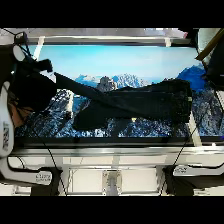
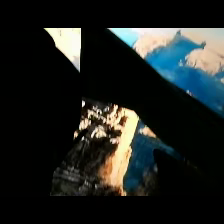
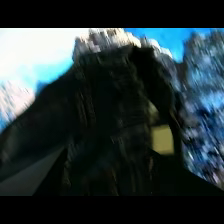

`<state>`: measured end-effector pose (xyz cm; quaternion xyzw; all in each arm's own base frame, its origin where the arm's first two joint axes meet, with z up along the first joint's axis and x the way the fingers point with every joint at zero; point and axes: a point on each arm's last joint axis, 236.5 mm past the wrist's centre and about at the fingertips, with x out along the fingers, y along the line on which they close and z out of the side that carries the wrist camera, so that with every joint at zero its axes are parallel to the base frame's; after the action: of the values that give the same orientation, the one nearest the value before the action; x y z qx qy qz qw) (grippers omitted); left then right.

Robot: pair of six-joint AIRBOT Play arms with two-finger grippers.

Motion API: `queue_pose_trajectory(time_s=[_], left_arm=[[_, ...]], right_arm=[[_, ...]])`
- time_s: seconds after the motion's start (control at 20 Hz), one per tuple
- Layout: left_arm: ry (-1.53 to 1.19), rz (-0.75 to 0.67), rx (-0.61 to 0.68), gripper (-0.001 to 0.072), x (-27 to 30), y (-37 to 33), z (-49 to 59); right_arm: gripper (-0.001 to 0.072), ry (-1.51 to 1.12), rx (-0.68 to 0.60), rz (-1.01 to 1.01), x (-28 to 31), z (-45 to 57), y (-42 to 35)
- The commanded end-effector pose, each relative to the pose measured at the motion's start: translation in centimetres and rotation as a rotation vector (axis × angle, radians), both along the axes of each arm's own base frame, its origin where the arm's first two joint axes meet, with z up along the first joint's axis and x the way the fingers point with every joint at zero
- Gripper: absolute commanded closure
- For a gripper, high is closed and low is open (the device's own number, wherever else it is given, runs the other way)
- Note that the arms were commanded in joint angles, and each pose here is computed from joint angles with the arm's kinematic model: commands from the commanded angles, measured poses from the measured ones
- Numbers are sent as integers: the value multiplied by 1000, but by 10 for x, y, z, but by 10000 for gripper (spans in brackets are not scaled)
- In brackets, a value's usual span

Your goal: Fold the clothes and pants, and hang the long-sleeved shirts on hangers.

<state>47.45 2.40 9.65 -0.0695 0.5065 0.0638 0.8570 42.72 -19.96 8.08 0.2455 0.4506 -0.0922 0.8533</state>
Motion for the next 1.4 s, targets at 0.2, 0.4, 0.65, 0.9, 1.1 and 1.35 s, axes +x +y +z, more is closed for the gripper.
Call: queue_pose_trajectory(time_s=[0.2, 0.4, 0.65, 0.9, 1.1, 1.35], left_arm=[[0, -646, 218, -4, -178, -79, -80], [-147, -841, 160, -3, -189, -173, -89], [-9, -999, 263, 39, -173, -252, -133], [126, -830, 281, 48, -145, -294, -150], [160, -756, 247, 48, -149, -310, -156], [334, -708, 341, 48, -178, -288, -186]], right_arm=[[164, 159, 27, 112, -123, -31, 48], [164, 173, 64, 132, -139, -47, 68], [164, 156, 76, 136, -135, -44, 71], [164, 127, 22, 170, -130, -43, 65], [164, 72, -47, 138, -117, -38, 48], [164, 36, -138, 123, -108, -35, 29]])
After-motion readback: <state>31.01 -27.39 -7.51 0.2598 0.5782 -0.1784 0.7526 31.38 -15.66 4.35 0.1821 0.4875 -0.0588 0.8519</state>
